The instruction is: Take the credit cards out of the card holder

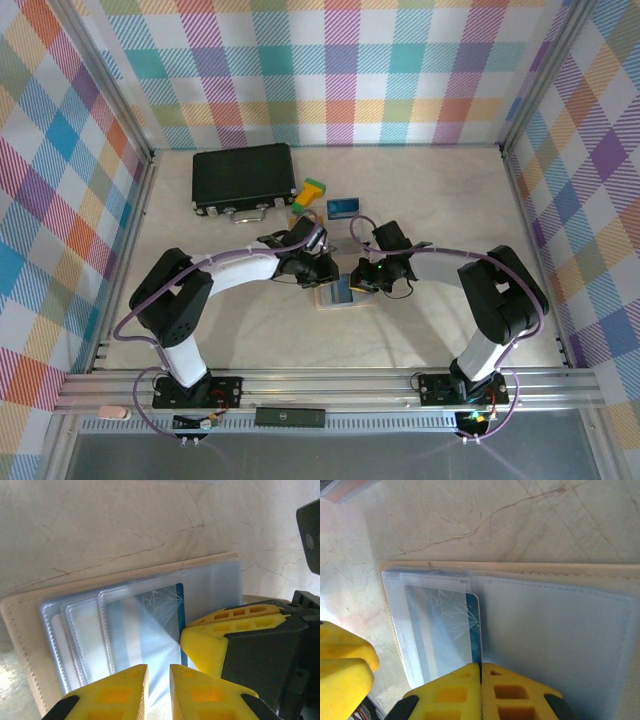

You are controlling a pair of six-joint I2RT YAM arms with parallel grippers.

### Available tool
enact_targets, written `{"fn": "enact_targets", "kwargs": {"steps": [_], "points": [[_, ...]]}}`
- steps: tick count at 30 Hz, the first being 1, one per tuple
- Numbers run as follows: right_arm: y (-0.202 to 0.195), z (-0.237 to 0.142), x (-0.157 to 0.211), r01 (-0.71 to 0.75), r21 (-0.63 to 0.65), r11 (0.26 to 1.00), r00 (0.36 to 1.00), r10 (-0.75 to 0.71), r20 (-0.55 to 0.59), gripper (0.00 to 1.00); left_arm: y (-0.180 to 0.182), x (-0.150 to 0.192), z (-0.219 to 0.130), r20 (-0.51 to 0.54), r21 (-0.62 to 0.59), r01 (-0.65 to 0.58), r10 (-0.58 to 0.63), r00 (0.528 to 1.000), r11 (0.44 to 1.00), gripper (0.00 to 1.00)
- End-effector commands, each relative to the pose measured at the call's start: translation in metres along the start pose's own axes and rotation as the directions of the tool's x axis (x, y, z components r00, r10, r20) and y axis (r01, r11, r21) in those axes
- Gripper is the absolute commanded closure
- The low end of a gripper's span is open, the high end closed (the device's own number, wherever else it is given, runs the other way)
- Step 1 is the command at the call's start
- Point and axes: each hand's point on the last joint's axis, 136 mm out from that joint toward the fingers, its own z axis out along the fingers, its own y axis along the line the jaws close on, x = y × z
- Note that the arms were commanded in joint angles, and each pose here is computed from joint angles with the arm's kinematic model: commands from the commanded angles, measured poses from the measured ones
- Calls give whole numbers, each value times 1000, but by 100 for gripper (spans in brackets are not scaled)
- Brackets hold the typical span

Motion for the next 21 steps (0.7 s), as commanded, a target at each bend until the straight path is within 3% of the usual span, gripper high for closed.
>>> {"fn": "enact_targets", "kwargs": {"steps": [1,9,21], "points": [[-5,2,0,-9,21,1000,1000,10,-15,94,14,4,11,-28,-63,17,-19,999,998,83],[-9,-3,-2,-7,37,999,1000,6,19,96,52,13,17,-27,-191,64,-70,997,979,83],[-7,-5,0,6,14,1000,1000,-7,19,96,58,15,19,-39,-209,67,-77,996,976,87]]}}
